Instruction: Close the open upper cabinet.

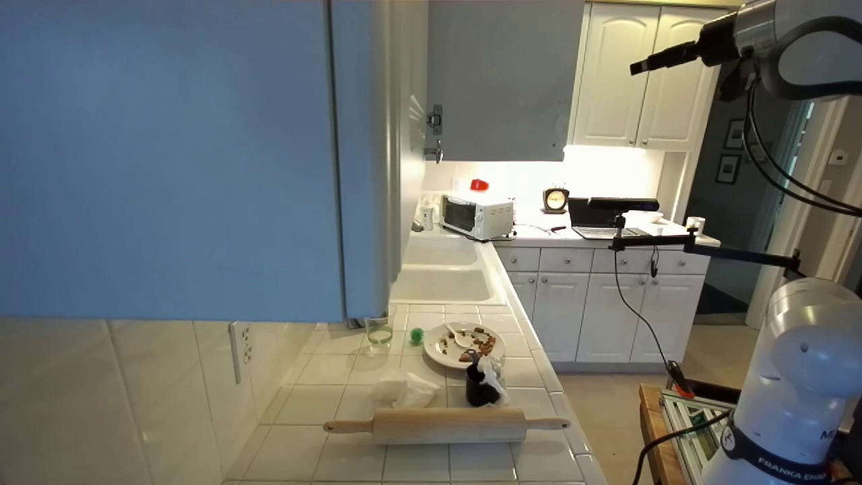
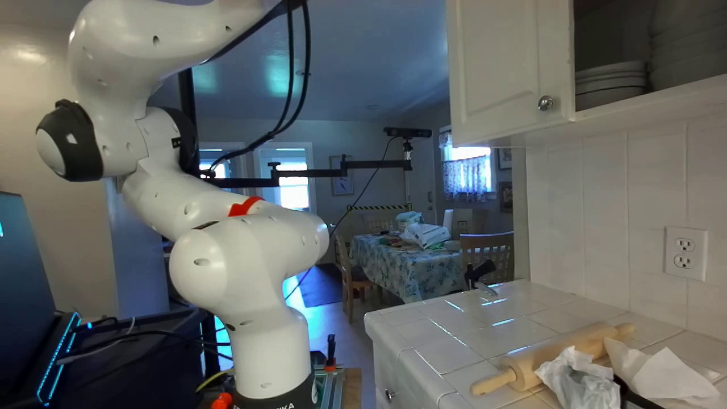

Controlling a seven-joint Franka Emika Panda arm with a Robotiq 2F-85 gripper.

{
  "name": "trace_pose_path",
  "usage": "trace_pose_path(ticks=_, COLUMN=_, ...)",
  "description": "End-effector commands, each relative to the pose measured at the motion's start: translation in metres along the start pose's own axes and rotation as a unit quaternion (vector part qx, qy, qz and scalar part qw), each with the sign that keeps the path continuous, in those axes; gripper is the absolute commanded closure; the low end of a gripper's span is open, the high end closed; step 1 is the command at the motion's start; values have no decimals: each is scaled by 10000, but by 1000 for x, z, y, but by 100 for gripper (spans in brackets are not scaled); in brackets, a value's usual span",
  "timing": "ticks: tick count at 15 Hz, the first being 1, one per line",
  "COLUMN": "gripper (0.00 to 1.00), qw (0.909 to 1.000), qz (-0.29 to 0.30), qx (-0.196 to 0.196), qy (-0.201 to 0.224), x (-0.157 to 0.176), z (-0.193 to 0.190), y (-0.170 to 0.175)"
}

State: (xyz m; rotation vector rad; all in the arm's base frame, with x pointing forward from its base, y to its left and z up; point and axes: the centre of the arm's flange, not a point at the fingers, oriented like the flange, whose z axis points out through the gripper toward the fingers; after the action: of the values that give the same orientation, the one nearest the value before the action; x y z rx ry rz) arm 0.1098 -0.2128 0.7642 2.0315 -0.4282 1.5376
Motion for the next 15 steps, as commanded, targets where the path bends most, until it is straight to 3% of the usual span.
trace_pose_path(ticks=1, gripper=0, qw=9997, qz=36, qx=-7, qy=238, x=2, z=-5, y=40)
trace_pose_path(ticks=5, gripper=0, qw=9977, qz=124, qx=191, qy=641, x=-8, z=4, y=70)
trace_pose_path(ticks=8, gripper=0, qw=9916, qz=183, qx=611, qy=1123, x=-10, z=19, y=89)
trace_pose_path(ticks=10, gripper=0, qw=9891, qz=252, qx=785, qy=1220, x=-6, z=32, y=98)
trace_pose_path(ticks=13, gripper=0, qw=9868, qz=442, qx=1034, qy=1169, x=3, z=46, y=100)
trace_pose_path(ticks=14, gripper=0, qw=9908, qz=582, qx=921, qy=801, x=6, z=48, y=97)
trace_pose_path(ticks=15, gripper=0, qw=9911, qz=544, qx=969, qy=733, x=8, z=49, y=95)
